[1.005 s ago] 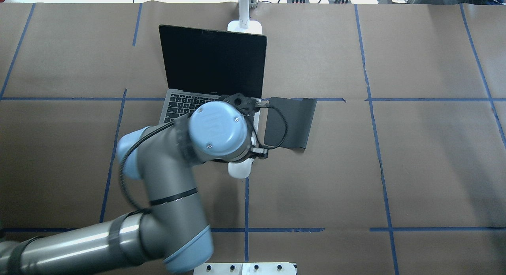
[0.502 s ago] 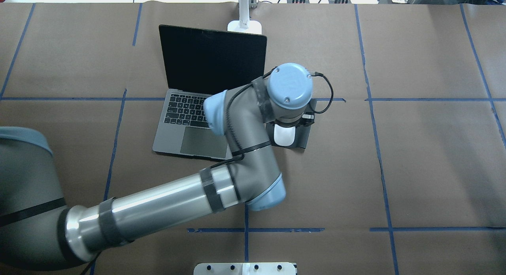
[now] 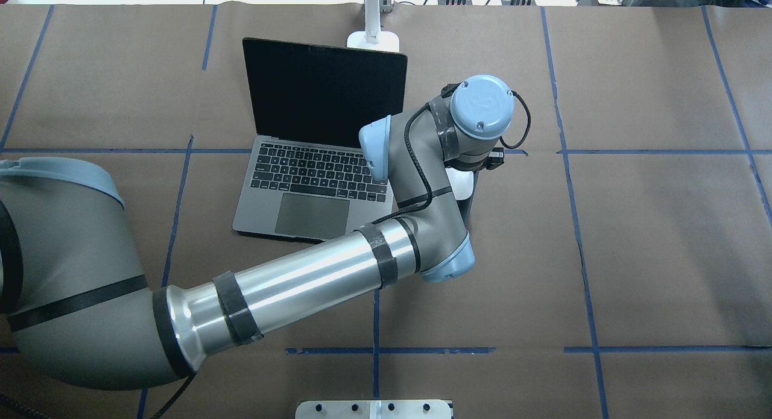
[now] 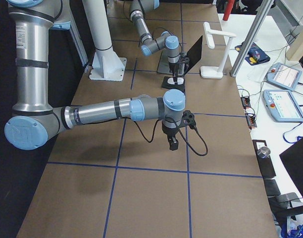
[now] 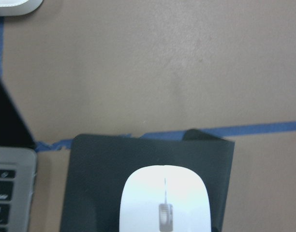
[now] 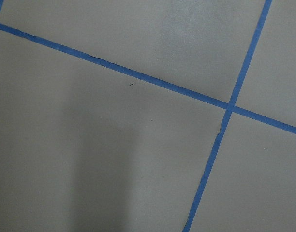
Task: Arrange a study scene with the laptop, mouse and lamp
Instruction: 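Carry the white mouse with the left gripper onto the mouse pad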
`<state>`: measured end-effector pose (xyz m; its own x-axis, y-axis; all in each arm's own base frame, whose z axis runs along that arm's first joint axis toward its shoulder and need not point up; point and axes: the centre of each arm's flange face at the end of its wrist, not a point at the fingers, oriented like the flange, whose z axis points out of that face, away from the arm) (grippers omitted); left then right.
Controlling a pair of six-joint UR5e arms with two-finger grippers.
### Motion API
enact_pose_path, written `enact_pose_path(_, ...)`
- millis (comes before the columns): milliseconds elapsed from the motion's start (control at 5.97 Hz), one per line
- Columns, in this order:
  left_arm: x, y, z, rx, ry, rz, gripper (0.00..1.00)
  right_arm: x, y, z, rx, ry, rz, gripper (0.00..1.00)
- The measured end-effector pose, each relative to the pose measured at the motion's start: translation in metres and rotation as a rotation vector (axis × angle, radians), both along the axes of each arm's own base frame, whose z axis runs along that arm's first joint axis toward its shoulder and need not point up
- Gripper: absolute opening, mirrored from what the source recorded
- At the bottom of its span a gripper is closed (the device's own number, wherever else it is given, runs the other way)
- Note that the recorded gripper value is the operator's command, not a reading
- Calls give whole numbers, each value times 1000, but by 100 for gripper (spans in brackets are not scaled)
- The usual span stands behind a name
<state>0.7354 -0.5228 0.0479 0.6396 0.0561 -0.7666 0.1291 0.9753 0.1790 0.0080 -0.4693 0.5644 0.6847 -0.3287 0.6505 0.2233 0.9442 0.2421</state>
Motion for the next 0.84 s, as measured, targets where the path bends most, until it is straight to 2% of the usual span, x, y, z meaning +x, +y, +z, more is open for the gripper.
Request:
enact_pose_path(167,5,-3,2,-4,-2,-1,100,0,0,0,1,-1,0,100)
enact_pose_path(502,8,-2,7,-19,-1,22,100,0,-2,-2,5,-1,0,100)
enact_pose_path(837,-15,-20,2,-72,43,70,100,0,-3,-3,1,0,6,100)
